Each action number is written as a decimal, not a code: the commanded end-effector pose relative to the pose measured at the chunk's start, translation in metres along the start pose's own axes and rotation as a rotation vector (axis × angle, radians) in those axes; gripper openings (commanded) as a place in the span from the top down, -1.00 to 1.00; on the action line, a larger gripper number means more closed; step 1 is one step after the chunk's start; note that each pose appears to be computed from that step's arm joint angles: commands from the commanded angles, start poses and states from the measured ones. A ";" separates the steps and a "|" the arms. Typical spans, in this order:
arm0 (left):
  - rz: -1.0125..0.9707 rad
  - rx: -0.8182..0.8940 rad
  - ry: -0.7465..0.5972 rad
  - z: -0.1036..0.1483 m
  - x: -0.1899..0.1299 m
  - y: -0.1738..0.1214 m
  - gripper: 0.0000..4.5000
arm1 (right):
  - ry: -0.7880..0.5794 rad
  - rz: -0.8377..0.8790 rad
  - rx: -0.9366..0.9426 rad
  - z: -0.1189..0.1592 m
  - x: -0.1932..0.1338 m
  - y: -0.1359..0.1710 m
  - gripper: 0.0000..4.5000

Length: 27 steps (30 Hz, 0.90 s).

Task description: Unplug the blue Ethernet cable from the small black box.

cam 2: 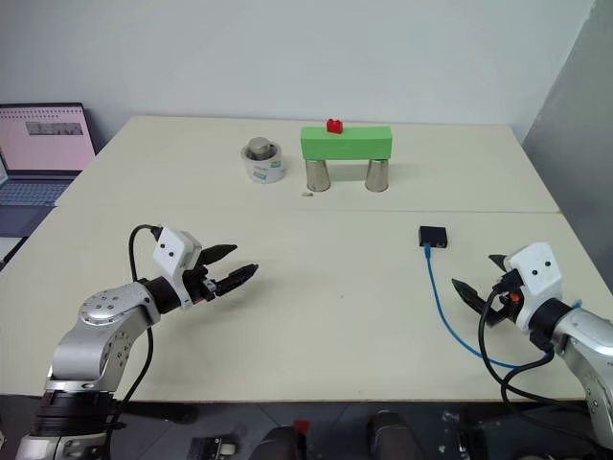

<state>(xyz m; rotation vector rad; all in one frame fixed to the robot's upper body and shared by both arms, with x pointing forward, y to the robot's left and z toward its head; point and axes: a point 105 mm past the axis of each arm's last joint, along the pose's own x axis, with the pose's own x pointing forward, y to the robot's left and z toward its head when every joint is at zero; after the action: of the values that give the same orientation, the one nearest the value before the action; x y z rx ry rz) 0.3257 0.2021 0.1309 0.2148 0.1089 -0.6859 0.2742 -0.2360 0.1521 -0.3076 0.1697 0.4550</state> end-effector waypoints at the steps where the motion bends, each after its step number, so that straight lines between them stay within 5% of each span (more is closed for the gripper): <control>1: -0.031 0.049 -0.037 0.014 -0.005 -0.004 -0.58 | -0.019 -0.015 -0.046 0.009 -0.004 -0.002 -1.00; 14: -0.064 0.061 0.028 0.002 -0.002 -0.012 -0.58 | 0.024 -0.022 -0.030 -0.005 0.004 0.004 -1.00; 27: -0.303 0.072 -0.087 0.040 0.014 -0.046 -0.58 | -0.003 -0.209 0.160 -0.030 0.081 0.000 -1.00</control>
<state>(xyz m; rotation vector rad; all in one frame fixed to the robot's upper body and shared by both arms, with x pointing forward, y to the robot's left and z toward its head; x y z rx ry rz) 0.3085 0.1570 0.1459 0.2242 0.0875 -0.9726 0.3318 -0.2156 0.1010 -0.1504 0.2066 0.2697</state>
